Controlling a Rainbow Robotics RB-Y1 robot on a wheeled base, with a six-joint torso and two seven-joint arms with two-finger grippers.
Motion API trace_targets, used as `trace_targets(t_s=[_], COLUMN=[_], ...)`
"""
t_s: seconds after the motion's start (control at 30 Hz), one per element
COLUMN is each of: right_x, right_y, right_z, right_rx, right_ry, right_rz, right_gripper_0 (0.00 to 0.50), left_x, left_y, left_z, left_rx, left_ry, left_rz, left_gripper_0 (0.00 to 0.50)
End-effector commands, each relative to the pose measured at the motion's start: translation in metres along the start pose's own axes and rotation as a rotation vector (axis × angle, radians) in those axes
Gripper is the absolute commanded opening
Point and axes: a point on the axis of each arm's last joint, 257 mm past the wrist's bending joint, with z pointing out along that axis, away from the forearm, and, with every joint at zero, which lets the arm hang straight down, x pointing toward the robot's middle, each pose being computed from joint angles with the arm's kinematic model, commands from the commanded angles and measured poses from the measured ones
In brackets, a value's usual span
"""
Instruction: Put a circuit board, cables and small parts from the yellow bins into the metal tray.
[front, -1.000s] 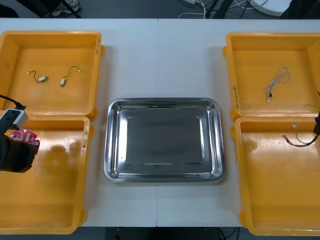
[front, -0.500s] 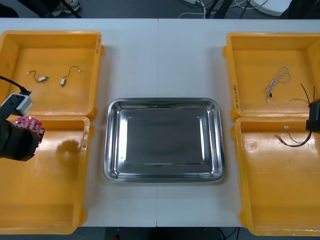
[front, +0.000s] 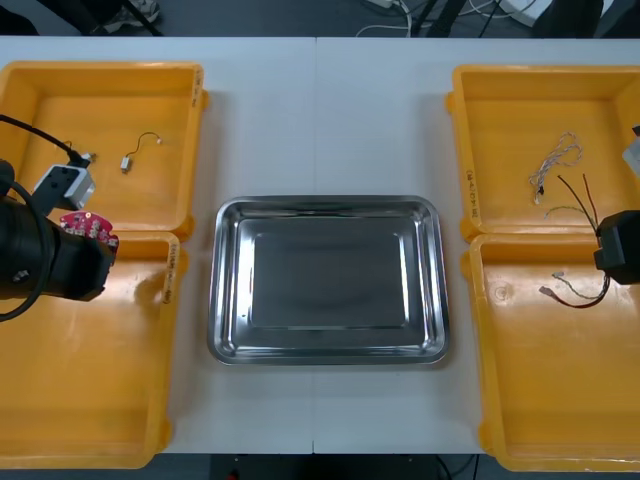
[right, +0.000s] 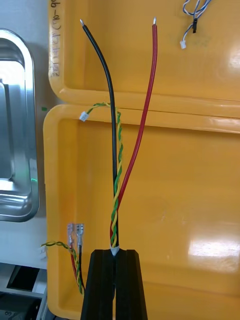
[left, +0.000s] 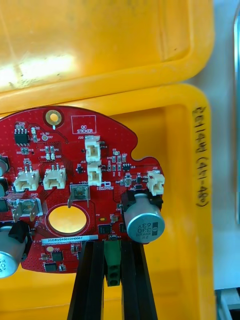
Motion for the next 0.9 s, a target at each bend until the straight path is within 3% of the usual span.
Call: trace_targets(t_s=[0.03, 0.4, 0.9], right_x=[-0.007, -0.002, 0.010], right_y=[0.011, 0.039, 0.060], right_z=[-0.009, -0.006, 0.003], right_rx=[0.019, -0.016, -0.011], right_ry=[-0.012, 0.004, 0.024], right_rz=[-0.123, -0.214, -0.314], right_gripper_0=[0.000, 0.000, 0.000], left_x=[-0.021, -0.030, -0.031], left_y=[-0.018, -0.067, -0.137], left_z=[-0.014, -0.014, -0.010], left_rx=[-0.011, 0.048, 0.119], left_ry=[-0.058, -0.070, -0.063], left_rz=[-0.061, -0.065, -0.035], left_gripper_0=[0.000, 0.000, 0.000])
